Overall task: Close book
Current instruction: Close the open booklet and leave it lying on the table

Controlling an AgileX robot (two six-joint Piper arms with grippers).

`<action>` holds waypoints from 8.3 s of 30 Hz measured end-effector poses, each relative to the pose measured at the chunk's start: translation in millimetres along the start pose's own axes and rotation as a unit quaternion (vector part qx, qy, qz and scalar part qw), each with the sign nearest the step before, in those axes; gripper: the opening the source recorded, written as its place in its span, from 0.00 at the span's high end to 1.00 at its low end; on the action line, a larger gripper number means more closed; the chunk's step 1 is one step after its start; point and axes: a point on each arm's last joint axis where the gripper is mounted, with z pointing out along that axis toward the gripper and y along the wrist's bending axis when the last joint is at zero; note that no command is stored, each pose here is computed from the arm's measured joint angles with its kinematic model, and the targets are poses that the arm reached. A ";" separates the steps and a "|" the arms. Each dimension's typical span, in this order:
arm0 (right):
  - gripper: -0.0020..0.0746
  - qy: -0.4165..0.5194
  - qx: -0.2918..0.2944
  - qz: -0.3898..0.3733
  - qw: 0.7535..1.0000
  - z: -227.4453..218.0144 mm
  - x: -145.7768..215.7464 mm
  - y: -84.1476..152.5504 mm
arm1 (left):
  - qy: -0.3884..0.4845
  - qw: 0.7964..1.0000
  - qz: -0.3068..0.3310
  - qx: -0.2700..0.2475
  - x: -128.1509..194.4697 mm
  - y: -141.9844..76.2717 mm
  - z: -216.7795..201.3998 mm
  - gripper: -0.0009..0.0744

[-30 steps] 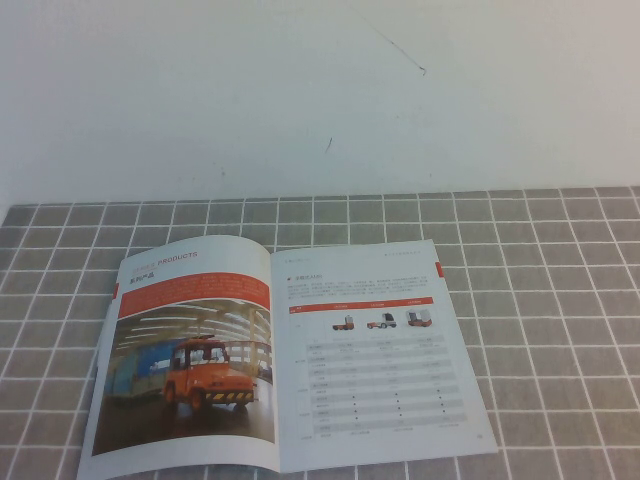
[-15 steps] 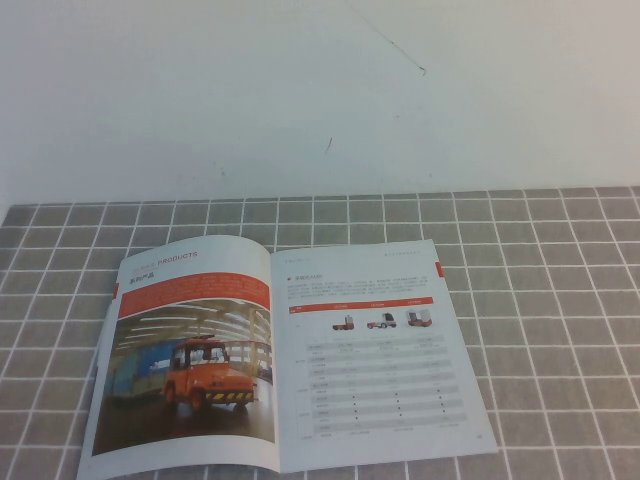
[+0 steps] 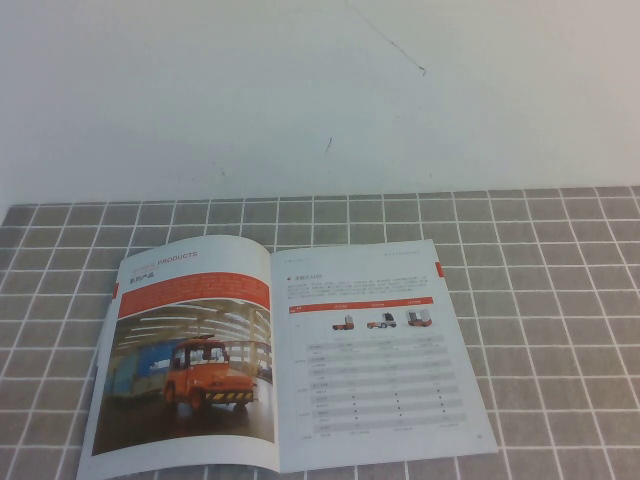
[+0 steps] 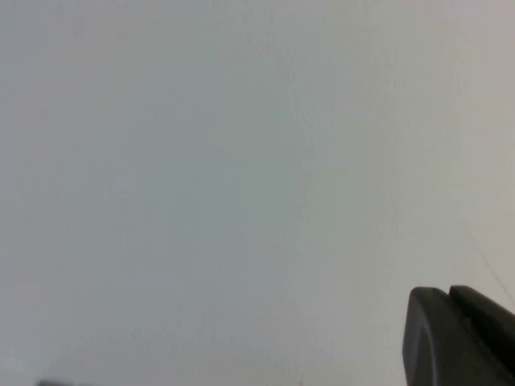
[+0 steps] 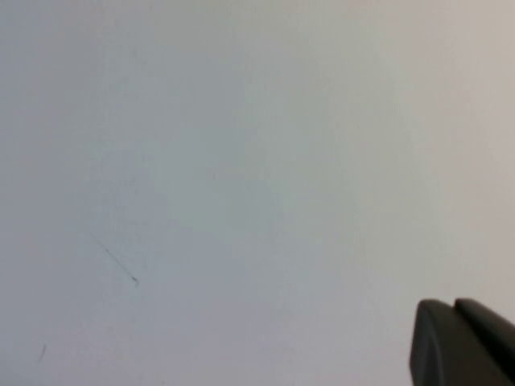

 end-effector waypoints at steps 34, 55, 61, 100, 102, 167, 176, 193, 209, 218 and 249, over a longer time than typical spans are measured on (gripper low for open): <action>0.98 0.550 -0.382 -0.025 0.742 278.8 86.5 71.2 | 0.556 0.824 0.096 -0.051 43.3 -2.4 181.0 0.99; 0.98 0.609 -0.440 -0.050 0.658 286.6 182.9 156.3 | 0.651 0.740 0.130 -0.112 116.1 30.4 187.0 0.99; 0.98 0.608 -0.434 -0.054 0.663 287.7 187.7 156.2 | 0.647 0.743 0.128 -0.115 128.4 34.1 190.5 0.99; 0.98 0.635 -0.440 -0.077 0.630 281.0 203.0 154.7 | 0.618 0.757 0.091 -0.190 146.6 46.1 197.0 0.99; 0.98 0.635 -0.440 -0.077 0.630 281.2 202.9 154.7 | 0.618 0.757 0.086 -0.193 147.3 46.0 196.9 0.99; 0.98 0.471 -0.397 -0.102 0.781 301.5 37.9 118.3 | 0.435 0.886 0.103 0.122 36.4 -105.4 180.2 0.99; 0.98 0.391 -0.360 -0.167 0.830 263.9 -58.5 86.4 | 0.357 0.906 0.215 0.073 -44.8 -75.0 143.7 0.99; 0.98 0.368 -0.232 -0.156 0.887 87.2 -46.1 28.3 | 0.218 0.959 0.164 0.073 -48.9 -24.1 42.3 0.99; 0.98 0.330 -0.200 -0.072 0.920 13.2 -11.0 17.9 | 0.200 0.955 0.159 0.154 -11.2 -25.8 22.0 0.99; 0.98 0.369 -0.207 -0.060 0.904 6.6 7.0 20.6 | 0.200 0.957 0.143 0.154 -11.5 -26.3 22.0 0.99; 0.98 0.374 -0.209 -0.057 0.902 5.7 8.5 21.0 | 0.259 0.949 0.170 0.060 -3.8 -10.2 13.4 0.99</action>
